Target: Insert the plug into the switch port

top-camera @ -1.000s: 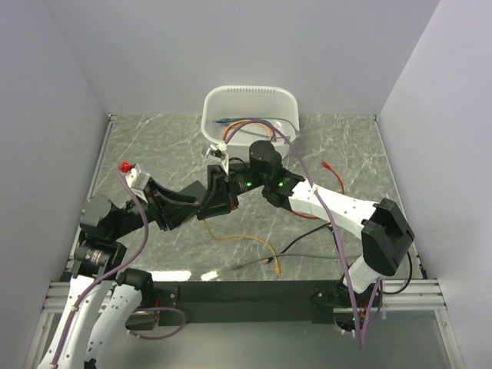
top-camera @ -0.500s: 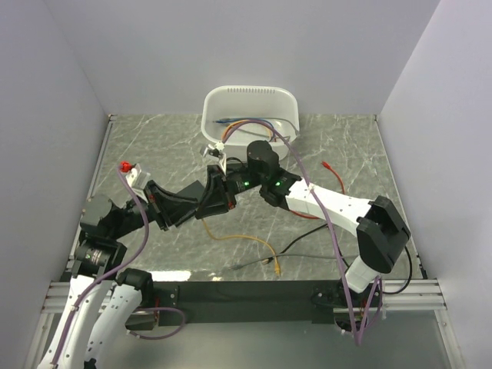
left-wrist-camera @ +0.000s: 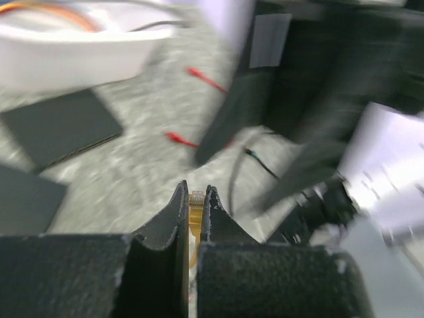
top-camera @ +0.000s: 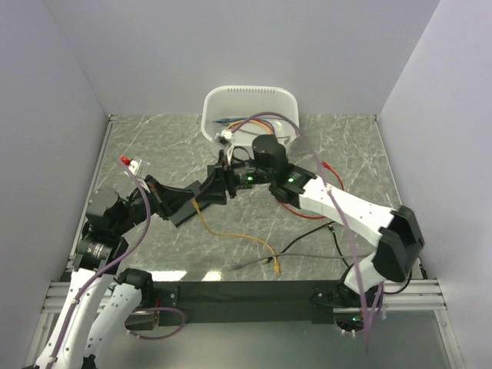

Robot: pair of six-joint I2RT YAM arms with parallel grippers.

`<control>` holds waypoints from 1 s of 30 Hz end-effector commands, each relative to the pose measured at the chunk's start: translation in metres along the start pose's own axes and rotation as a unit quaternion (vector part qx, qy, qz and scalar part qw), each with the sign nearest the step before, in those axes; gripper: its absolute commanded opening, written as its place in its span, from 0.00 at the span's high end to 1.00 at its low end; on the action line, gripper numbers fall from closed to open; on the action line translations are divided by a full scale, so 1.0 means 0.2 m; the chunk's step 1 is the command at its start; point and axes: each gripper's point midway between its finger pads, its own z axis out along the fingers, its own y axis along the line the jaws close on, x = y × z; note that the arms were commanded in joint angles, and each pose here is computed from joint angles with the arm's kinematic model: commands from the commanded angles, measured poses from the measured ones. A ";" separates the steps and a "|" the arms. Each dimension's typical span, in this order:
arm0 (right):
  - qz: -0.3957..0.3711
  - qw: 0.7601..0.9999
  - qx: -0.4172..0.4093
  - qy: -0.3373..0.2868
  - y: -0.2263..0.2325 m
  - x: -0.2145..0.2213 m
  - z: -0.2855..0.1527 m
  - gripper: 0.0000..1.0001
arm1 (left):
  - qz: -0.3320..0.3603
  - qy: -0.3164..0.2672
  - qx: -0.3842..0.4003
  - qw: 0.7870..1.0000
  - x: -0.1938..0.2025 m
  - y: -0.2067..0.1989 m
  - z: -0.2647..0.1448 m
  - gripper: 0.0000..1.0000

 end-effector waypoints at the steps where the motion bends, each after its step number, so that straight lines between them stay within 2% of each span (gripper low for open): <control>1: -0.050 0.983 0.170 -0.043 -0.10 -0.13 -0.20 0.34 | -0.054 -0.045 -0.122 0.990 -0.11 0.17 -0.01 1.00; 3: -0.064 0.968 0.239 -0.053 -0.12 -0.12 -0.25 0.31 | -0.094 -0.057 -0.204 0.973 -0.12 0.31 -0.03 0.99; 8: -0.060 0.953 0.294 -0.036 -0.15 -0.03 -0.20 0.31 | -0.150 -0.089 -0.219 0.960 -0.20 0.30 -0.03 0.99; 13: -0.045 0.953 0.297 -0.022 -0.18 0.03 -0.06 0.33 | -0.173 -0.096 -0.231 0.953 -0.20 0.31 -0.05 1.00; 18: -0.050 0.952 0.301 -0.018 -0.20 0.00 0.06 0.36 | -0.177 -0.099 -0.225 0.953 -0.18 0.29 -0.07 1.00; 30: -0.049 0.959 0.279 -0.029 -0.17 -0.07 0.18 0.39 | -0.176 -0.097 -0.227 0.953 -0.16 0.29 -0.09 0.99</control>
